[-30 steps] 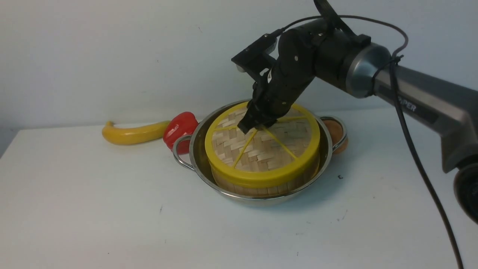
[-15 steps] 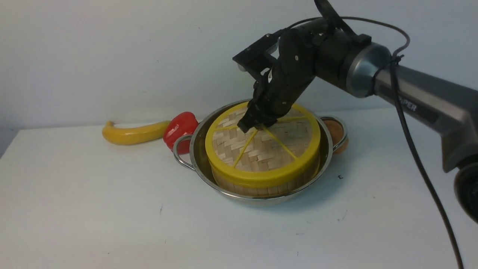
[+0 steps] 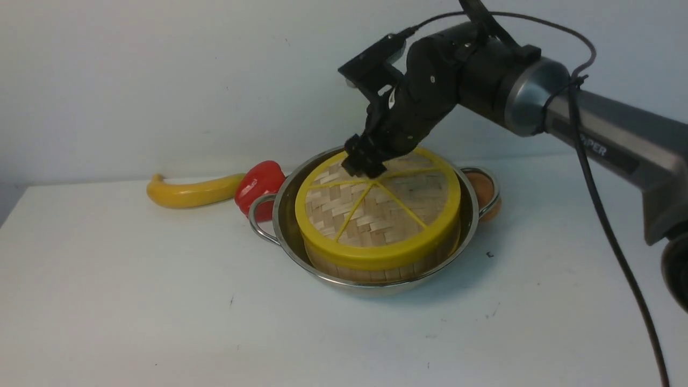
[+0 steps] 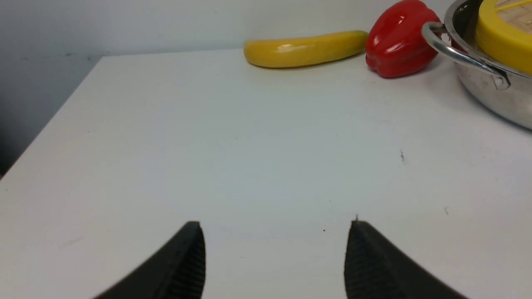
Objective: Place the steamer in the pot on the white table, and put the lid on the steamer.
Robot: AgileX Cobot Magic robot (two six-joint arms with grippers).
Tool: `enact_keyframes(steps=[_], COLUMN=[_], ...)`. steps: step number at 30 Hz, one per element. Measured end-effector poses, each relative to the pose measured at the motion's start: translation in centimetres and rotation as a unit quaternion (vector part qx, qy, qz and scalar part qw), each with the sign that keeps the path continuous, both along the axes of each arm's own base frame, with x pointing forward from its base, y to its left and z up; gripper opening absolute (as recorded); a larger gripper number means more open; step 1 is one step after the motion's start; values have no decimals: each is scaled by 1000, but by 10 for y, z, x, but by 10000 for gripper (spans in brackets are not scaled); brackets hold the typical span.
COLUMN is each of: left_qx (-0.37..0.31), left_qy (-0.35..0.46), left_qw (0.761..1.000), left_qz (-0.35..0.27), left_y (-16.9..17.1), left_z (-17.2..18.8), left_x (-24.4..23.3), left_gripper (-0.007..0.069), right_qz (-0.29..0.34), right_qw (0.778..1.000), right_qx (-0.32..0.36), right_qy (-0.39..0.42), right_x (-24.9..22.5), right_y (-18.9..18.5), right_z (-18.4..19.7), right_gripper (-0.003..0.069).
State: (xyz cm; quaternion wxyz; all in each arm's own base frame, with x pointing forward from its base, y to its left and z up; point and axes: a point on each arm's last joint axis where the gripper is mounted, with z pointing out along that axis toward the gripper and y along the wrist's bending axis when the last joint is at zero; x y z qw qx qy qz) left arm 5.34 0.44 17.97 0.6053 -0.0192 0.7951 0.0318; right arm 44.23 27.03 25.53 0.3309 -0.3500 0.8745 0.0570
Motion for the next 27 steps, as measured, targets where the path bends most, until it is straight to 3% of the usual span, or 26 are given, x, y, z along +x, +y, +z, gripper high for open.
enact_keyframes(steps=[4,8,11,15,18,21,27], left_qx=[0,0,0,0,0,0,0], left_qy=[0,0,0,0,0,0,0], left_qw=[1000,1000,1000,1000,1000,1000,1000], left_qz=[0,0,0,0,0,0,0], left_y=[0,0,0,0,0,0,0], left_z=[0,0,0,0,0,0,0], left_x=[0,0,0,0,0,0,0], left_gripper=[419,419,419,419,419,419,419], right_qz=[-22,-50,-75,-95,-98,-97,-95], right_qw=[997,988,980,969,965,964,964], right_qx=[30,42,62,105,131,152,178], right_qy=[-69,-140,-172,-200,-206,-198,-174], right_x=[-6,-21,-34,-52,-61,-64,-65], right_y=[-9,-26,-38,-50,-53,-52,-48], right_z=[49,106,139,175,189,192,190], right_gripper=[503,428,349,179,43,-3,-4])
